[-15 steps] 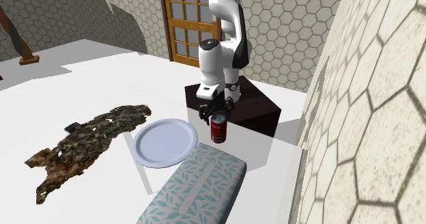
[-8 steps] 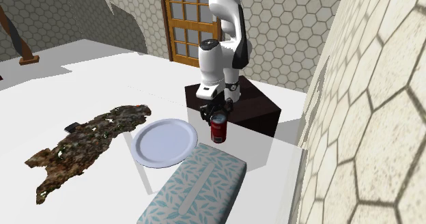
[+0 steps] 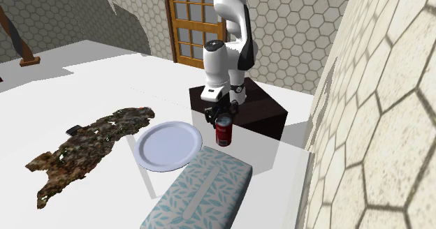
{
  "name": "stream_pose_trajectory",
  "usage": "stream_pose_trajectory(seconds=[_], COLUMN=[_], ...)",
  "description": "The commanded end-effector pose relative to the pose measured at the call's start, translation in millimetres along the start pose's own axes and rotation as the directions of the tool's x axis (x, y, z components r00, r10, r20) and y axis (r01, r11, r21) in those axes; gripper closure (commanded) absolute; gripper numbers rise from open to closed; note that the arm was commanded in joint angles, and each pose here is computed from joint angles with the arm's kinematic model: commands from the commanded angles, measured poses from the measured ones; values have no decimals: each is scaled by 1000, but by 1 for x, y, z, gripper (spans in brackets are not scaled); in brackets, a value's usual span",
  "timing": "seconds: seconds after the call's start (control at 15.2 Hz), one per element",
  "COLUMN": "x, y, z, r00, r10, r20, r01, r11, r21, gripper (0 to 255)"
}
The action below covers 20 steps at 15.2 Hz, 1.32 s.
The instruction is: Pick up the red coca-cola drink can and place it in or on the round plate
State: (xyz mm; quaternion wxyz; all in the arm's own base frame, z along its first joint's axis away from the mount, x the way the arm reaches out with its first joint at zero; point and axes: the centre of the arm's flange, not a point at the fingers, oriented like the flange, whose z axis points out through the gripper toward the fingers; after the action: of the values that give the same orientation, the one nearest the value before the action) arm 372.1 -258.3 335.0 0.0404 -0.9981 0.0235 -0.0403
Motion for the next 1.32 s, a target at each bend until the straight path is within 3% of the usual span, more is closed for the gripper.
stream_pose_trajectory(seconds=[0.0,1.12,1.25], x=[0,7,2], y=[0,-8,17], z=[1,-86,-92], r00=[1000,1000,1000], r10=[-1,-1,-1], r20=[1,1,1], r01=[1,1,1], r11=[1000,1000,1000], r21=[1,1,1], gripper=[255,255,255])
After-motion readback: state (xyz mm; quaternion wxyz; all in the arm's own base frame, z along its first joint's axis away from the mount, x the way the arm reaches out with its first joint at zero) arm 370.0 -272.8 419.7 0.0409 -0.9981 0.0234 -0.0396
